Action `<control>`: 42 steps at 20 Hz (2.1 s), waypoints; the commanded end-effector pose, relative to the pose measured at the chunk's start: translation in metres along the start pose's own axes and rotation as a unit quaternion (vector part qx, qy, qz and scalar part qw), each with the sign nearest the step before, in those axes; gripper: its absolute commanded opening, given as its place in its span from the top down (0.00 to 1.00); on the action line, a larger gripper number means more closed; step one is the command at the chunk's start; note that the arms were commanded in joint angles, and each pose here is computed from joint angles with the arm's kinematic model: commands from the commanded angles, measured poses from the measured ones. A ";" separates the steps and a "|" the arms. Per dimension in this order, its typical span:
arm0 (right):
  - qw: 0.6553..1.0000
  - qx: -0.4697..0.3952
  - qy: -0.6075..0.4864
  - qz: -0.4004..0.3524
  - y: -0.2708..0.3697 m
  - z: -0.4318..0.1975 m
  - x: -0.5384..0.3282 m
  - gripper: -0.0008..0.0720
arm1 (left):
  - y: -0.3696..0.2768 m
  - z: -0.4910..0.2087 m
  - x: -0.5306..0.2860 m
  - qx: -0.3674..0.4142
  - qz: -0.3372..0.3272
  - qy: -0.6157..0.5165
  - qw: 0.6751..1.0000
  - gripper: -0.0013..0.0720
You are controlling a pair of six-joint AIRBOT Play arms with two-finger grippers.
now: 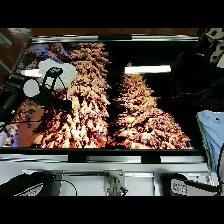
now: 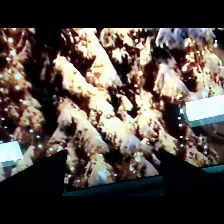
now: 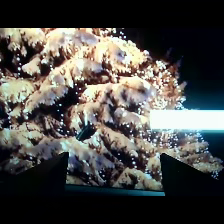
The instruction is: Fold the shirts.
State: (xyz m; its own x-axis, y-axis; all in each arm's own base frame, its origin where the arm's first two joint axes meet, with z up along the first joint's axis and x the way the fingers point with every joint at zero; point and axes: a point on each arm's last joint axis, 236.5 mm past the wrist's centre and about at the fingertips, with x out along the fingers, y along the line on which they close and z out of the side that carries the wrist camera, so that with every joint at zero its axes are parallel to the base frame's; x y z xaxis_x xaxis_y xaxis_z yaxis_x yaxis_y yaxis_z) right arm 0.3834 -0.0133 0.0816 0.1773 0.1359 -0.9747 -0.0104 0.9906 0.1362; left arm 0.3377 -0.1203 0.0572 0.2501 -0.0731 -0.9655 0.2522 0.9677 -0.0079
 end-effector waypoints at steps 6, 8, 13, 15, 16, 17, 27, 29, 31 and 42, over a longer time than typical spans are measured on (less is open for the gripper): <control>1.000 0.000 0.000 0.000 0.000 0.000 0.000 0.05 | 0.000 0.000 0.000 0.000 0.000 0.000 1.000 0.05; 1.000 0.000 0.000 0.000 0.000 0.000 0.000 0.05 | 0.000 0.000 0.000 0.000 0.000 0.000 1.000 0.05; 1.000 0.000 0.000 0.000 0.000 0.000 0.000 0.05 | 0.000 0.000 0.000 0.000 0.000 0.000 1.000 0.05; 1.000 0.000 0.000 0.000 0.000 0.000 0.000 0.05 | 0.000 0.000 0.000 0.000 0.000 0.000 1.000 0.05; 1.000 0.000 0.000 0.000 0.000 0.000 0.000 0.05 | 0.000 0.000 0.000 0.000 0.000 0.000 1.000 0.05; 1.000 0.000 0.000 0.000 0.000 0.000 0.000 0.05 | 0.000 0.000 0.000 0.000 0.000 0.000 1.000 0.05; 0.997 0.008 -0.071 0.004 0.001 0.034 -0.002 0.05 | -0.056 0.034 -0.001 -0.035 -0.118 -0.061 0.990 0.05; 0.997 0.008 -0.073 0.003 0.001 0.035 -0.002 0.05 | -0.065 0.051 0.004 -0.046 -0.138 -0.086 0.986 0.05; 0.997 0.006 -0.072 0.004 0.002 0.034 -0.002 0.05 | -0.065 0.055 0.013 -0.058 -0.139 -0.082 0.985 0.05; 0.994 0.010 -0.104 0.028 0.013 0.050 -0.005 0.05 | 0.082 0.220 0.055 0.046 0.116 -0.172 0.977 0.05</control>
State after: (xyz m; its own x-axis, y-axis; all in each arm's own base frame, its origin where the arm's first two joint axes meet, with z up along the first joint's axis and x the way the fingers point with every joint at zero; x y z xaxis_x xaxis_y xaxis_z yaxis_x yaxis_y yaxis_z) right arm 0.4281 -0.0067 0.0946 0.3633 0.1636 -0.9172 -0.0041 0.9847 0.1740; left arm 0.5294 -0.1393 0.0698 0.5591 -0.1100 -0.8218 0.2708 0.9610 0.0556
